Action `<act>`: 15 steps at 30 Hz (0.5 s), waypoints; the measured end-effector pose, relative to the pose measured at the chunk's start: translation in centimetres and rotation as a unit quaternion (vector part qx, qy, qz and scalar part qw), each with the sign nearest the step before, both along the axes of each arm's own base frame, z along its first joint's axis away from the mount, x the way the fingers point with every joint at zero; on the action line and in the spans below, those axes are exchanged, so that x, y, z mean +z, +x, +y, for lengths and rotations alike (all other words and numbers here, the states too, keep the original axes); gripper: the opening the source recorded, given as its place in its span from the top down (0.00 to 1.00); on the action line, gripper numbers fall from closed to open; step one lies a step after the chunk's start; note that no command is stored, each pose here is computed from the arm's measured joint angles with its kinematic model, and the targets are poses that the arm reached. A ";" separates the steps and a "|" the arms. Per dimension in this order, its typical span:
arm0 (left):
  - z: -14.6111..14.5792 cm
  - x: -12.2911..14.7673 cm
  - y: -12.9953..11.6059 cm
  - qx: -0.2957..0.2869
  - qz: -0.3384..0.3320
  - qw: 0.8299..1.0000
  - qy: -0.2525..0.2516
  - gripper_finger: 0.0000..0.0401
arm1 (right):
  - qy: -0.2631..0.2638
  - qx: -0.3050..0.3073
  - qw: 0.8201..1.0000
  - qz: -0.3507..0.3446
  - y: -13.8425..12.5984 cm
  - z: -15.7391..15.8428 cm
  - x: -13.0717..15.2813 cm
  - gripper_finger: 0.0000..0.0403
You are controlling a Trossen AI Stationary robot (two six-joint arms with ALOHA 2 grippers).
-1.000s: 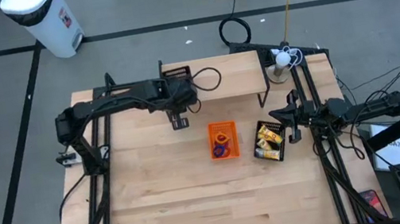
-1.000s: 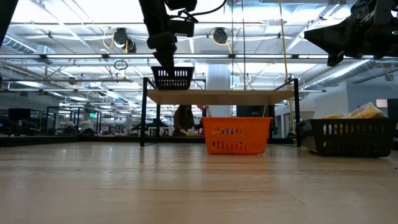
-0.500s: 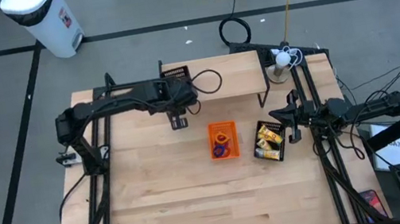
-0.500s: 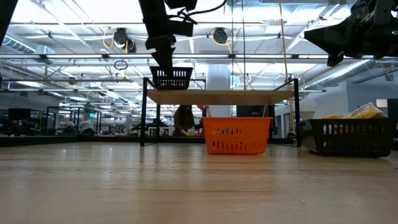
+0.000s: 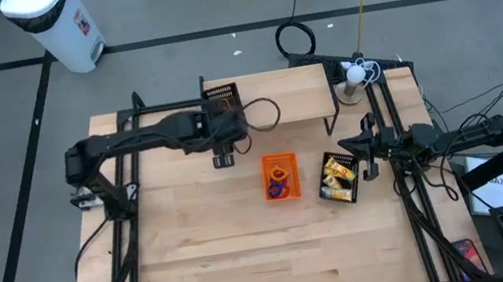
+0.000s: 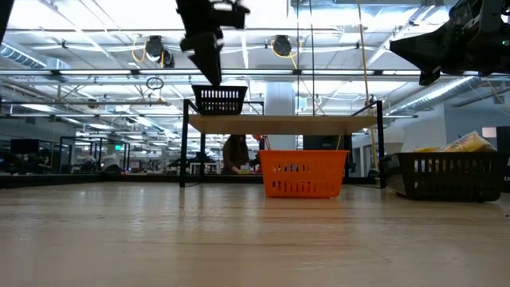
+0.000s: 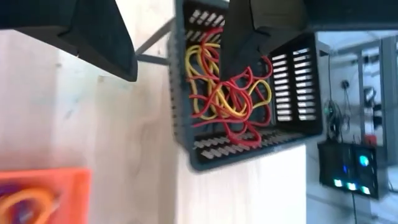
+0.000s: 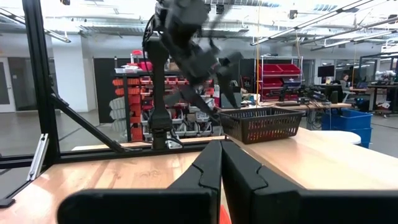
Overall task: Pick & Place Office Desk Supplies
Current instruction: Put the orange bin on the shelf
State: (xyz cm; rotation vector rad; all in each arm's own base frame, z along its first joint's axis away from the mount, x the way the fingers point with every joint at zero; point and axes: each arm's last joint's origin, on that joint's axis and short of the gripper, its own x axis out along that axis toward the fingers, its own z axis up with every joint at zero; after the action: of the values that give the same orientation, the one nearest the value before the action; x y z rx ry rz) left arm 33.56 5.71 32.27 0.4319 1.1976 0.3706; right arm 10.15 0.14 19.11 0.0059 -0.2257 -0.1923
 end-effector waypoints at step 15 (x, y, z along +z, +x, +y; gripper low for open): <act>-5.9 4.6 -14.4 -0.091 -0.235 0.960 -0.119 0.79 | 0.016 0.004 1.000 0.002 0.0 0.0 -0.1 1.00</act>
State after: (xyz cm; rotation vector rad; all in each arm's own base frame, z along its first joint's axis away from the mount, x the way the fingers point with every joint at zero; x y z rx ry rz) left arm 19.14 -0.23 36.88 0.2230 0.7197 0.1523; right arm 10.18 0.15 19.01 0.0382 -0.2184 -0.1874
